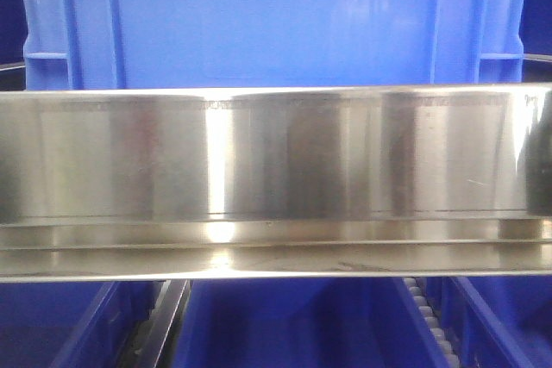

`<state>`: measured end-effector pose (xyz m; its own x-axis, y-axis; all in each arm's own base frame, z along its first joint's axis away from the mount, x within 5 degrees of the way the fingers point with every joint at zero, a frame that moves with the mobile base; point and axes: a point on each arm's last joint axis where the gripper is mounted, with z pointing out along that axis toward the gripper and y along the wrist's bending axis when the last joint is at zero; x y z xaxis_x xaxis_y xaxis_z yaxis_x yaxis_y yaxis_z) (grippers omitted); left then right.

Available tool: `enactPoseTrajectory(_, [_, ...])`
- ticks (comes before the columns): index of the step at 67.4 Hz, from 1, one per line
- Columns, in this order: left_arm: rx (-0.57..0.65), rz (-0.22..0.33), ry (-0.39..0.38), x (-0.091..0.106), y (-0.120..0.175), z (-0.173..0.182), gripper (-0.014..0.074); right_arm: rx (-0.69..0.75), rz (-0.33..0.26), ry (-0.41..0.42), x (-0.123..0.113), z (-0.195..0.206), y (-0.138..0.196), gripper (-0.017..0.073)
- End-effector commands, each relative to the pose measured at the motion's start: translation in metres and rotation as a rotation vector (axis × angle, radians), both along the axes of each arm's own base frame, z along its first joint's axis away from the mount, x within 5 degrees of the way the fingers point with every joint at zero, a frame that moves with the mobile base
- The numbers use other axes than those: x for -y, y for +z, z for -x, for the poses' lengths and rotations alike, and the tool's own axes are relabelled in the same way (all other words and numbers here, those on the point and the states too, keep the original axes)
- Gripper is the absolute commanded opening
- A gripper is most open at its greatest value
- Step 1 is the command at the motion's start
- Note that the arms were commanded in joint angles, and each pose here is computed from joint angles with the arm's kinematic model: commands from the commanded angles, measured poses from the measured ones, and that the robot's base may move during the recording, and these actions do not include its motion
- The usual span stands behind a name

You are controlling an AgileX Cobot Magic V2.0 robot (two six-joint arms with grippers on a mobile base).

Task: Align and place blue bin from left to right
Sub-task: 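Lower both open grippers over the bin's side walls, then close both grippers on the blue bin's side rims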

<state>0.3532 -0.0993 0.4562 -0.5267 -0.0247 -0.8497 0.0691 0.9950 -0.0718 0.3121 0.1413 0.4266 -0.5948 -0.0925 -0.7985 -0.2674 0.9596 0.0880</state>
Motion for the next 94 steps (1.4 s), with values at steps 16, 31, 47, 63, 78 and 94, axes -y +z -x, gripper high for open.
enactPoseTrajectory(16, [-0.108, 0.017, 0.036, 0.007, -0.013, -0.012, -0.0111, -0.084, 0.052, 0.013, -0.032, -0.020, 0.008, -0.0067])
enactPoseTrajectory(31, [-0.107, 0.014, 0.039, 0.006, -0.013, -0.012, -0.0111, -0.106, 0.063, 0.015, -0.037, -0.026, 0.004, -0.0067])
enactPoseTrajectory(47, [-0.107, 0.014, 0.039, 0.006, -0.013, -0.012, -0.0111, -0.116, 0.068, 0.013, -0.037, -0.025, 0.004, -0.0064])
enactPoseTrajectory(63, [-0.107, 0.014, 0.039, 0.006, -0.013, -0.012, -0.0111, -0.132, 0.076, 0.011, -0.036, -0.024, 0.002, 0.0311])
enactPoseTrajectory(78, [-0.108, 0.013, 0.040, 0.006, -0.013, -0.012, -0.0111, -0.128, 0.075, 0.013, -0.038, -0.028, -0.001, 0.0365])
enactPoseTrajectory(94, [-0.121, 0.011, 0.042, 0.006, -0.014, -0.011, -0.0111, -0.174, 0.099, 0.012, -0.046, -0.042, -0.022, 0.0330])
